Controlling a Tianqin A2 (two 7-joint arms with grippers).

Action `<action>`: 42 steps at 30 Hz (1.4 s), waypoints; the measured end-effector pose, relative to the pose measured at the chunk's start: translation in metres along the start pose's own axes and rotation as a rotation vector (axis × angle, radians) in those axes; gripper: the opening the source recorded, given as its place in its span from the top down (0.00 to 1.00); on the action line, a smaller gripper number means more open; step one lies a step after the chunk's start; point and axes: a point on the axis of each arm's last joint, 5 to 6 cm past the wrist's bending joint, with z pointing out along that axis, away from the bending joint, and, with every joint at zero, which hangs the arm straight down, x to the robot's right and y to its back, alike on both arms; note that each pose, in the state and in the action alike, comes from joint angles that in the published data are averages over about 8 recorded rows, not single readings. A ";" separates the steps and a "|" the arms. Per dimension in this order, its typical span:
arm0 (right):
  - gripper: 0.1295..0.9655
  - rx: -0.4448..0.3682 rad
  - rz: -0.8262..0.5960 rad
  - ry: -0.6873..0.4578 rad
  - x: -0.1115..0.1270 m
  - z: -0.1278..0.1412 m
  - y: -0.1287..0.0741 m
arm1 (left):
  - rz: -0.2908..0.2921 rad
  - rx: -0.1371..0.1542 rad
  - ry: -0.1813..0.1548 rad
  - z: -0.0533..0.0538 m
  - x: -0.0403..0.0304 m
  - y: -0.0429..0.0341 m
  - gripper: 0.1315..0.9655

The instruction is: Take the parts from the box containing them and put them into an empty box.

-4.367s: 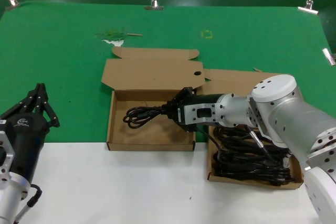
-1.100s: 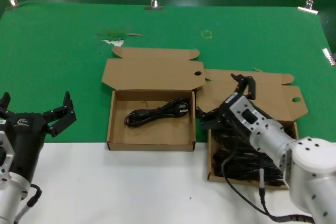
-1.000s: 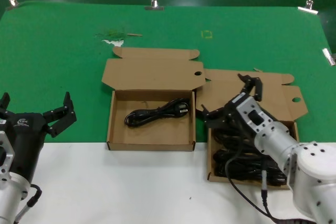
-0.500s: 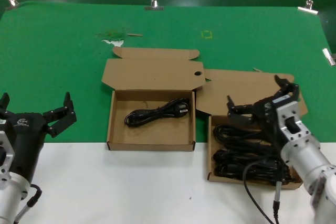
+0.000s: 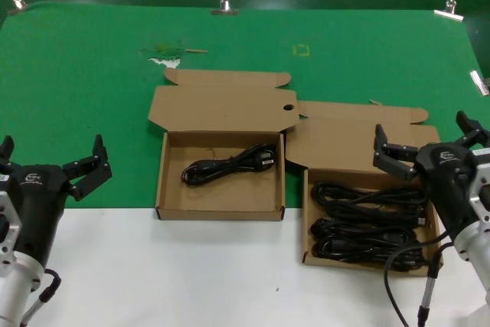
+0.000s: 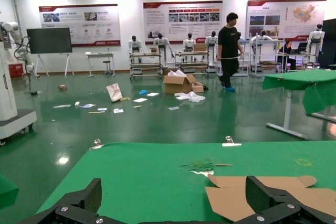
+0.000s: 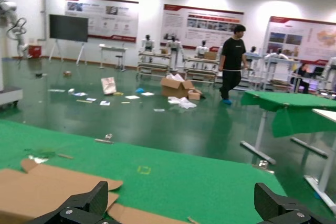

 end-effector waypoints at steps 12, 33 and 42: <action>0.00 0.012 0.026 0.013 0.002 -0.008 -0.004 | 0.000 0.000 0.000 0.000 0.0000 0.0000 0.00; 0.00 0.012 0.026 0.013 0.002 -0.008 -0.004 | 0.000 0.000 0.000 0.000 0.0000 0.0000 0.00; 0.00 0.012 0.026 0.013 0.002 -0.008 -0.004 | 0.000 0.000 0.000 0.000 0.0000 0.0000 0.00</action>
